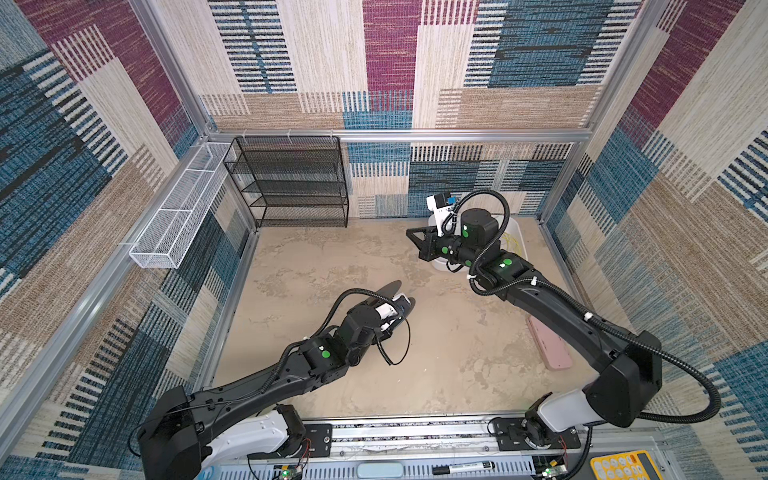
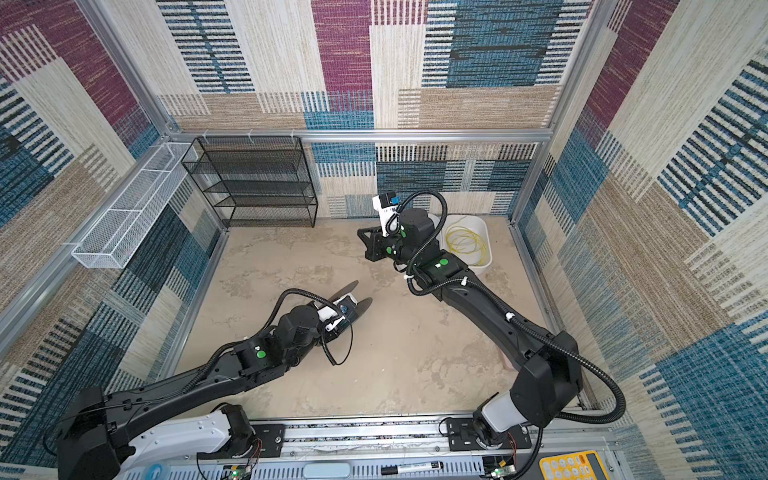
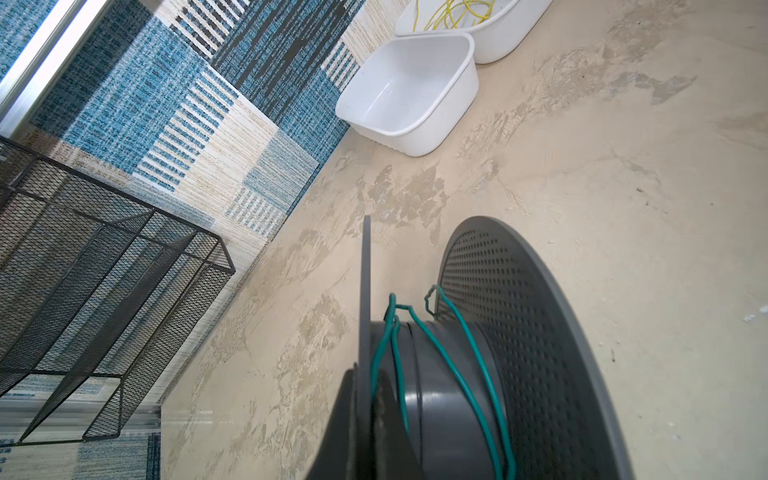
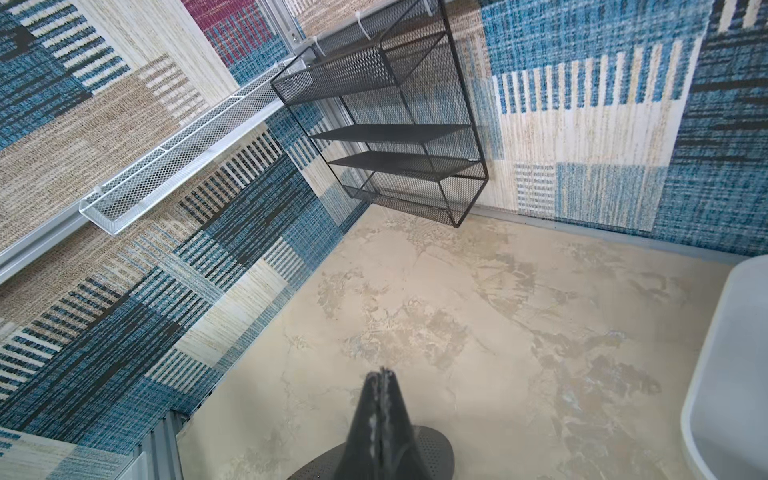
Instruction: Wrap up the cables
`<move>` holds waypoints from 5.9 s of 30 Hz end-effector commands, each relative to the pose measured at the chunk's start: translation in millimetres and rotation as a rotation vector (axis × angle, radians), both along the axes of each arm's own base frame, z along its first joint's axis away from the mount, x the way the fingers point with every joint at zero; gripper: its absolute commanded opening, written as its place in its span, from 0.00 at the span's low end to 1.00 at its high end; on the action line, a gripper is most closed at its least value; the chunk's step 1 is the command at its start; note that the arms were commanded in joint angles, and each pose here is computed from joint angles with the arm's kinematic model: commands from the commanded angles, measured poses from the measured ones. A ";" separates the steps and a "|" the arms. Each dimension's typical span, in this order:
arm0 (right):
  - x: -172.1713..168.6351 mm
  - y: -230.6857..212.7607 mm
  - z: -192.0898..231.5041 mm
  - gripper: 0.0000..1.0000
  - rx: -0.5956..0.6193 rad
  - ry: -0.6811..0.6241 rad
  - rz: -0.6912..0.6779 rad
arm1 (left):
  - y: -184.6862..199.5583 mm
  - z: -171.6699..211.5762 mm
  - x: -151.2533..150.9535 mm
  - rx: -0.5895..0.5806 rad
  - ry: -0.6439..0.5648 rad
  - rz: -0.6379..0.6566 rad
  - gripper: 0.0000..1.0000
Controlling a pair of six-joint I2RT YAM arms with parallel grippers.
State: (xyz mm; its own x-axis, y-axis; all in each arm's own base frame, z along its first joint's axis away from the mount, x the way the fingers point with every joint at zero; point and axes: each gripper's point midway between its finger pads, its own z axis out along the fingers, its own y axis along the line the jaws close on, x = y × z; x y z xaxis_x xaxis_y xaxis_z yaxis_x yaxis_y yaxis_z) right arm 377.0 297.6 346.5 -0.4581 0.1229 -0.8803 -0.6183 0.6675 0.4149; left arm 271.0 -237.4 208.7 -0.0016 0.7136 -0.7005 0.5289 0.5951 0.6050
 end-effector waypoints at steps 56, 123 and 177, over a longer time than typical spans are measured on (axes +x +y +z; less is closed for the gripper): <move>-40.5 -148.3 -72.0 0.86 0.051 0.139 -0.361 | -89.0 -118.6 -5.8 0.479 -0.216 -0.125 0.99; -44.0 -269.3 -170.3 0.99 -0.356 -0.541 -0.758 | 247.7 -74.7 77.5 -0.622 -0.195 0.745 0.99; -6.1 -309.3 -200.7 0.99 -0.306 -0.349 -0.862 | 235.2 -114.6 132.2 -0.686 0.173 0.562 0.99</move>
